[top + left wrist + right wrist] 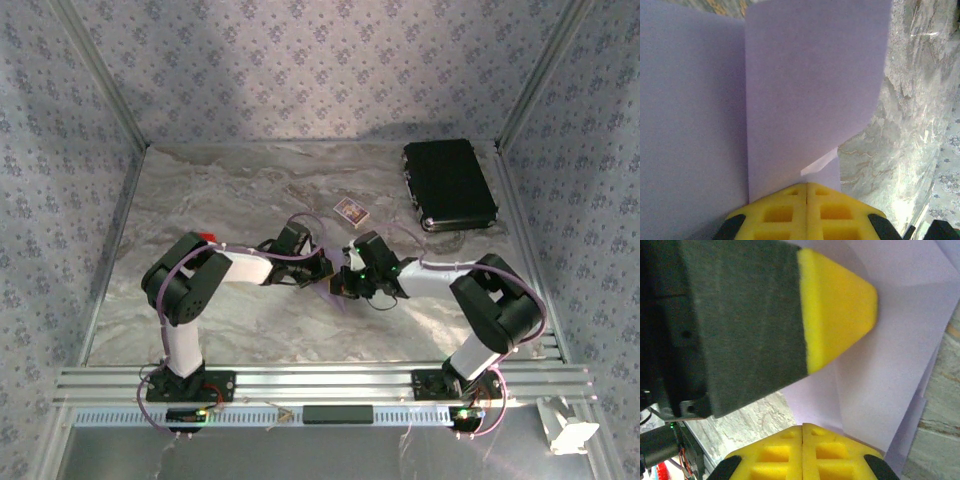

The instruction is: Fold a paper plane with a square sheet of paper (pick it up from the middle)

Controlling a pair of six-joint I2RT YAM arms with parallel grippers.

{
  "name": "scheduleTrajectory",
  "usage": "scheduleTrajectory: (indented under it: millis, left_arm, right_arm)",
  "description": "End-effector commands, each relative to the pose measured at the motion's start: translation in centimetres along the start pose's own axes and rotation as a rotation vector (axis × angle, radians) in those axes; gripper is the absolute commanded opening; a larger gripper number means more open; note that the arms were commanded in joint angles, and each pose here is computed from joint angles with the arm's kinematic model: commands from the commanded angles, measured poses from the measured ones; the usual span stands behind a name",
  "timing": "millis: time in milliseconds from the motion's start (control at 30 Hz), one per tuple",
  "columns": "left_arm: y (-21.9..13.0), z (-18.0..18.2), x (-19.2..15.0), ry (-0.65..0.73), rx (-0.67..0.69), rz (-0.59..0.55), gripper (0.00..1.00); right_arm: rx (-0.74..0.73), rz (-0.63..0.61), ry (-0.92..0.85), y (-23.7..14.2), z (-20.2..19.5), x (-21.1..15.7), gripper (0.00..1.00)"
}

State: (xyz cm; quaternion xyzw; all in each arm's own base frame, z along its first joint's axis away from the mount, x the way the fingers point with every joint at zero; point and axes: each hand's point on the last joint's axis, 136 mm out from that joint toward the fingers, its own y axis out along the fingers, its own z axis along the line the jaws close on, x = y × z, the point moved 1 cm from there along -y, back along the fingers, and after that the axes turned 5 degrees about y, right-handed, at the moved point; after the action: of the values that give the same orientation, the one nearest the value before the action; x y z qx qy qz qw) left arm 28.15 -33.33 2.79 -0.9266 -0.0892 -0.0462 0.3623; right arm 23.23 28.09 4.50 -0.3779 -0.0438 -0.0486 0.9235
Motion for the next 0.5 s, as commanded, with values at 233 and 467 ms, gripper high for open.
scheduleTrajectory:
  millis: [233, 467]
  left_arm:
    - [0.4, 3.5, -1.5, -0.035, 0.115, 0.033, 0.0]
    - [0.3, 3.8, -1.5, -0.041, 0.125, 0.029, 0.0]
  right_arm:
    - [-0.087, 0.052, 0.037, 0.8, -3.0, -2.5, 0.06]
    - [-0.125, 0.064, 0.063, 0.6, -4.7, -4.3, 0.06]
